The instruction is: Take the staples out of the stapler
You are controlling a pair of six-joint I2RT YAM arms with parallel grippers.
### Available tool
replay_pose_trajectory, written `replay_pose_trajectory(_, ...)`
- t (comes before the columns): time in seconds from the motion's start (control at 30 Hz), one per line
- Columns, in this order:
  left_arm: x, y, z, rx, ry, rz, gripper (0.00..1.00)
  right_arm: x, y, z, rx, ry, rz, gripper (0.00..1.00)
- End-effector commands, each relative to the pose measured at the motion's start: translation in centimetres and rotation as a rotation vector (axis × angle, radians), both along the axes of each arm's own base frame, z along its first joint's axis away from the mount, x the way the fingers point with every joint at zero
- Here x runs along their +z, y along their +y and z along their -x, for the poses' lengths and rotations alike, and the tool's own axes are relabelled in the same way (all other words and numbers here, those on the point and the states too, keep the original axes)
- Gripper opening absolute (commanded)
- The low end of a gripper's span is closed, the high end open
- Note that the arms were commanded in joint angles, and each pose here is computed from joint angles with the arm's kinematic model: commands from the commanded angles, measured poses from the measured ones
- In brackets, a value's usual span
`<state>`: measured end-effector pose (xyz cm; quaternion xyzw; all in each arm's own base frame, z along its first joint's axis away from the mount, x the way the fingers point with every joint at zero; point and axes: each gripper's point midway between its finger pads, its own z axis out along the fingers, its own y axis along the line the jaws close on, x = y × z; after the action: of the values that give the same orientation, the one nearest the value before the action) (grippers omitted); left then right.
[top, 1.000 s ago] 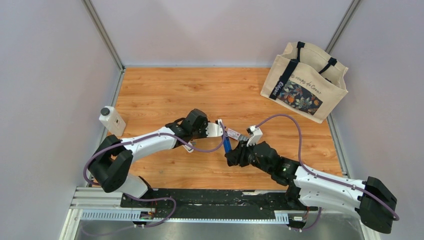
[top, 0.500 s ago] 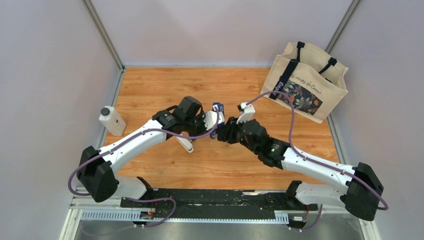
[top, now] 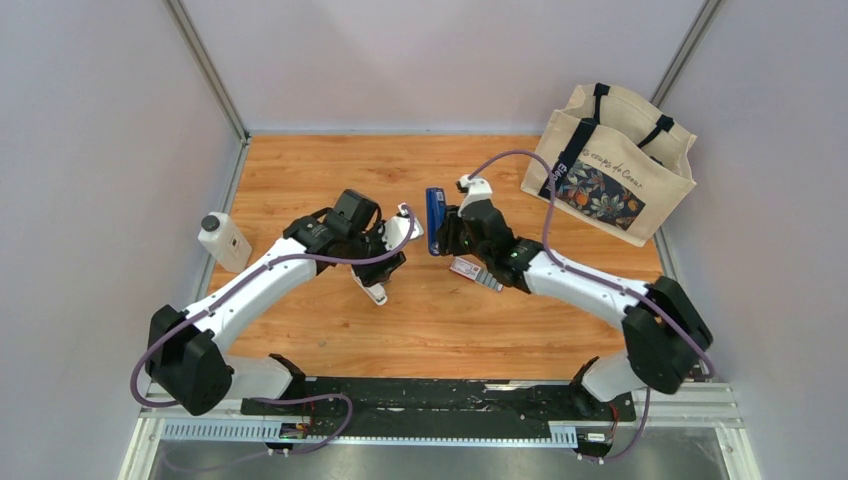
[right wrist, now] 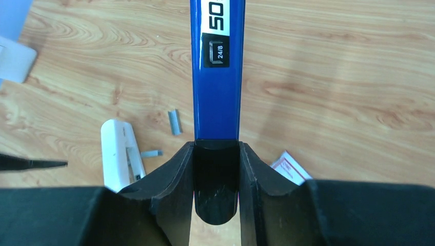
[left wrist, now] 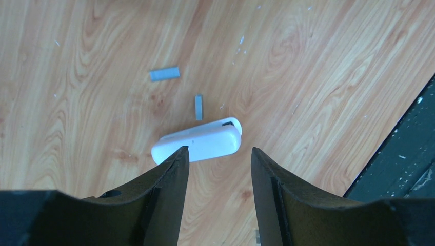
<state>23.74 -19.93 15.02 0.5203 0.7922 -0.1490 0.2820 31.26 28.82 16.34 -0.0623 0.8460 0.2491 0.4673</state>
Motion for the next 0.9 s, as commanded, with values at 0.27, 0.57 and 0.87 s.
replay_pose_trajectory(0.27, 0.4, 1.5, -0.7, 0.108, 0.002, 0.013, 0.57, -3.1, 6.4, -7.5, 0.069, 0.017, 0.176, 0.0)
replay_pose_trajectory(0.57, 2.1, 3.5, 1.2, 0.163, -0.02, 0.053, 0.57, -6.3, 8.1, -9.8, 0.08, 0.094, 0.302, 0.04)
replay_pose_trajectory(0.87, 1.3, 6.5, 0.1, 0.267, -0.012, 0.009, 0.57, -3.6, 7.7, -8.1, 0.055, 0.04, 0.219, 0.77)
